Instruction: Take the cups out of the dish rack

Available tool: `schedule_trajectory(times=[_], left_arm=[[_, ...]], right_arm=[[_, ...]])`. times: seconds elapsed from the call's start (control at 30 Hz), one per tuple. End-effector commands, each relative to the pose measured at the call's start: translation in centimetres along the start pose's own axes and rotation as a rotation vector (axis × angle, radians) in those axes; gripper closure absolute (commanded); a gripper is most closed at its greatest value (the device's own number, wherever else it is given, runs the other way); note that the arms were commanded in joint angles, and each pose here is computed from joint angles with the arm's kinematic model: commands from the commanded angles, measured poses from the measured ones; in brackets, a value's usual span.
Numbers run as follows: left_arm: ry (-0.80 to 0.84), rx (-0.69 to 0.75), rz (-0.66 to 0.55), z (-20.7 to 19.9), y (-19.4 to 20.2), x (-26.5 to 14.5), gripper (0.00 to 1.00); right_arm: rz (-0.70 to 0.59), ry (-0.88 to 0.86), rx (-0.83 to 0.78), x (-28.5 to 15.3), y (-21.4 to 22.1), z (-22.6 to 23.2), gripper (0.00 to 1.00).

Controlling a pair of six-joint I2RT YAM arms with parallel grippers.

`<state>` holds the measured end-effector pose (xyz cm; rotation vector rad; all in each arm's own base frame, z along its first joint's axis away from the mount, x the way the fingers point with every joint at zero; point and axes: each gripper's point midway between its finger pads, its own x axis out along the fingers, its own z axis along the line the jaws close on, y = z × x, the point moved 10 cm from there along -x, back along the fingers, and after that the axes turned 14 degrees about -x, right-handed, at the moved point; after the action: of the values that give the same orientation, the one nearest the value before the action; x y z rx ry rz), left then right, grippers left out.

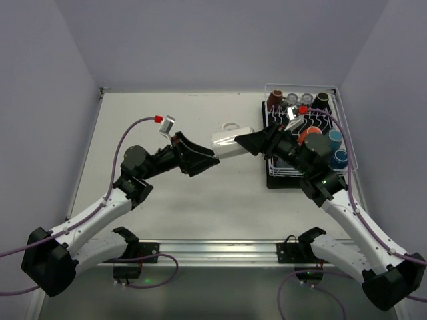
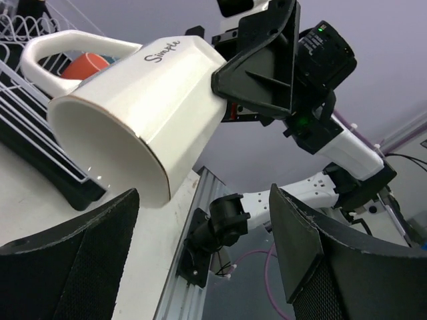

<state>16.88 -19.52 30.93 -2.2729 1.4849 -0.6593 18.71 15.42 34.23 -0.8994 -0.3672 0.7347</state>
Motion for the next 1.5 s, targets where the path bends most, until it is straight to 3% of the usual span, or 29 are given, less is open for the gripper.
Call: schedule_trajectory(times=[0.0, 0.23, 0.33, 0.43, 0.47, 0.53, 0.57, 0.6, 0.7, 0.8, 0.83, 0.93, 1.03, 1.13, 1.3, 1.47], left_arm=[[0.097, 0.023, -0.012, -2.0, -0.6, 0.8, 0.19], [0.126, 0.05, -0.035, -2.0, -0.8, 1.1, 0.3], [0.123, 0.064, -0.061, -1.7, -0.9, 1.3, 0.44], [0.122, 0.073, -0.114, -1.6, -1.3, 1.5, 0.69], [0.12, 0.082, -0.131, -1.5, -1.4, 1.5, 0.83], [0.099, 0.088, -0.161, -1.6, -1.7, 1.5, 0.99], [0.077, 0.091, -0.204, -1.7, -2.1, 1.4, 1.0], [0.061, 0.095, -0.221, -1.8, -2.2, 1.3, 1.0], [-0.082, 0.135, -0.304, -2.0, -3.6, 1.2, 1.0], [-0.35, 0.198, -0.35, -1.1, -5.4, 1.2, 1.0], [-0.512, 0.225, -0.34, -0.1, -6.3, 1.3, 1.0], [-0.759, 0.287, -0.31, 2.3, -8.5, 1.5, 1.0], [-1.055, 0.265, -0.265, 6.5, -11.8, -1.1, 1.0], [-1.264, 0.255, -0.26, 9.6, -14.7, -3.4, 1.0], [-1.481, 0.248, -0.201, 13.2, -17.7, -4.8, 1.0], [-1.634, 0.23, -0.1, 17.1, -18.3, -6.0, 1.0]], right_arm=[[-0.13, -0.242, 0.018, 0.1, -2.2, 3.4, 0.88], [-0.048, -0.265, 0.092, 1.6, 0.3, 2.7, 0.88], [-0.017, -0.285, 0.144, 2.6, 1.8, 2.0, 0.89], [0.005, -0.299, 0.178, 3.3, 2.7, 1.5, 0.89], [0.001, -0.31, 0.182, 3.4, 2.8, 1.6, 0.86], [0.003, -0.306, 0.197, 3.5, 3.2, 1.3, 0.75], [0.002, -0.307, 0.199, 3.6, 3.2, 1.2, 0.67], [-0.002, -0.305, 0.197, 3.4, 3.2, 1.2, 0.42], [-0.005, -0.276, 0.177, 2.9, 3.4, 1.1, 0.01], [-0.003, -0.207, 0.162, 2.3, 4.1, 0.4, 0.01], [0.013, -0.169, 0.16, 1.7, 4.3, 0.2, 0.01], [0.02, -0.078, 0.104, 0.8, 4.7, -0.5, 0.01], [0.041, 0.028, 0.036, -0.5, 5.1, -1.2, 0.01], [0.139, 0.114, -0.038, -1.5, 5.7, -2.0, 0.01], [0.253, 0.158, -0.114, -1.6, 6.2, -2.4, 0.01], [0.273, 0.203, -0.149, -1.9, 7.0, -2.8, 0.01]])
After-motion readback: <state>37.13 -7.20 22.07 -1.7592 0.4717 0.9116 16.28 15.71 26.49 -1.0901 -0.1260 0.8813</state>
